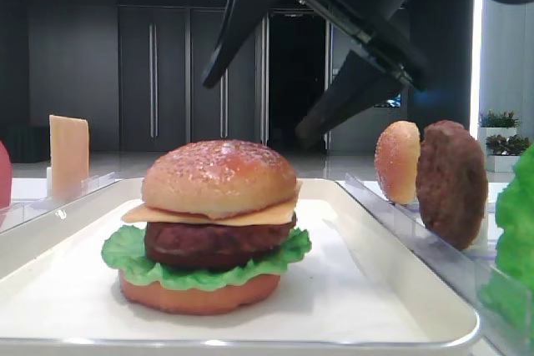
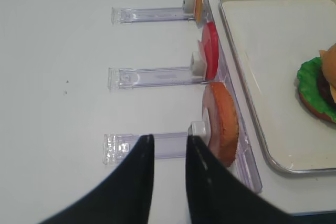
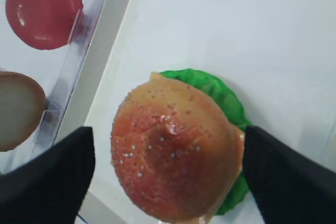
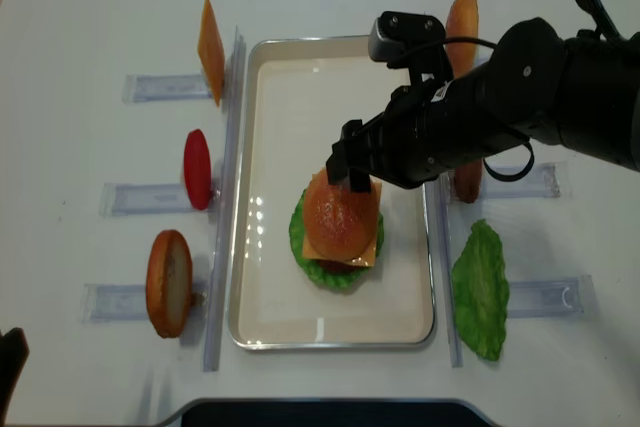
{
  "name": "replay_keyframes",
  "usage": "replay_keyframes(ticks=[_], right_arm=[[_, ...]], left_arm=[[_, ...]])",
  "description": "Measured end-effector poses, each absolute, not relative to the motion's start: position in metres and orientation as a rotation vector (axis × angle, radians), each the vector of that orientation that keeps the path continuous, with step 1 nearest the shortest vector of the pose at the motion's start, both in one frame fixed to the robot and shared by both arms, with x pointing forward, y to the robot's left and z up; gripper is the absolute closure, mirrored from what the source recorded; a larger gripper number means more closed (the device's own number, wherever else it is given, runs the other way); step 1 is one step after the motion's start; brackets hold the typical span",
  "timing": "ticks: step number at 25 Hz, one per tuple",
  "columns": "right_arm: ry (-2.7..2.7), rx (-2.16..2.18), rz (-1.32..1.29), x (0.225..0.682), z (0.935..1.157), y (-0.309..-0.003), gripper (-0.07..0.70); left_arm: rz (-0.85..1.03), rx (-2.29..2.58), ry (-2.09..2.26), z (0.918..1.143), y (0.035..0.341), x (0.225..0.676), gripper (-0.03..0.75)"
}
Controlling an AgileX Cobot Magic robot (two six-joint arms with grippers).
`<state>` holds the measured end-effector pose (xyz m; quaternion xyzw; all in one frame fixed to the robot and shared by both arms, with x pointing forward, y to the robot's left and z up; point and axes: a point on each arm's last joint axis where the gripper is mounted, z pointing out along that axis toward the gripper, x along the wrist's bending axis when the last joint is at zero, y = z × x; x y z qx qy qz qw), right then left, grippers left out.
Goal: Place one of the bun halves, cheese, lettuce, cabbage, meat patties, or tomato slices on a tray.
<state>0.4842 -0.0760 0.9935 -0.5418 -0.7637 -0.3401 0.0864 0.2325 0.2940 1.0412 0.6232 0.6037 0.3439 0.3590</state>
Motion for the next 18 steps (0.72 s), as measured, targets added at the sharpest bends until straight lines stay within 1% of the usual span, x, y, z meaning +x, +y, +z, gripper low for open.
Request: replay_keyframes(ticks=[6, 12, 15, 18], right_arm=[[-2.367, -1.62, -0.901, 0.486, 1.016, -0.08, 0.056], [-2.515, -1.605, -0.777, 0.49, 1.046, -0.087, 0.056], [-2.534, -1.661, -0.706, 0.497, 1.058, -0.099, 0.056], [-2.511, -1.738, -0.628, 0.506, 1.065, -0.119, 0.056]], left_arm=[[0.887, 1.607, 1.557, 1.041, 0.294, 0.232, 0.557], [0.887, 1.607, 1.557, 1.041, 0.294, 0.232, 0.557], [0.887, 1.607, 1.557, 1.041, 0.294, 0.232, 0.557], [0.887, 1.607, 1.557, 1.041, 0.294, 0.232, 0.557]])
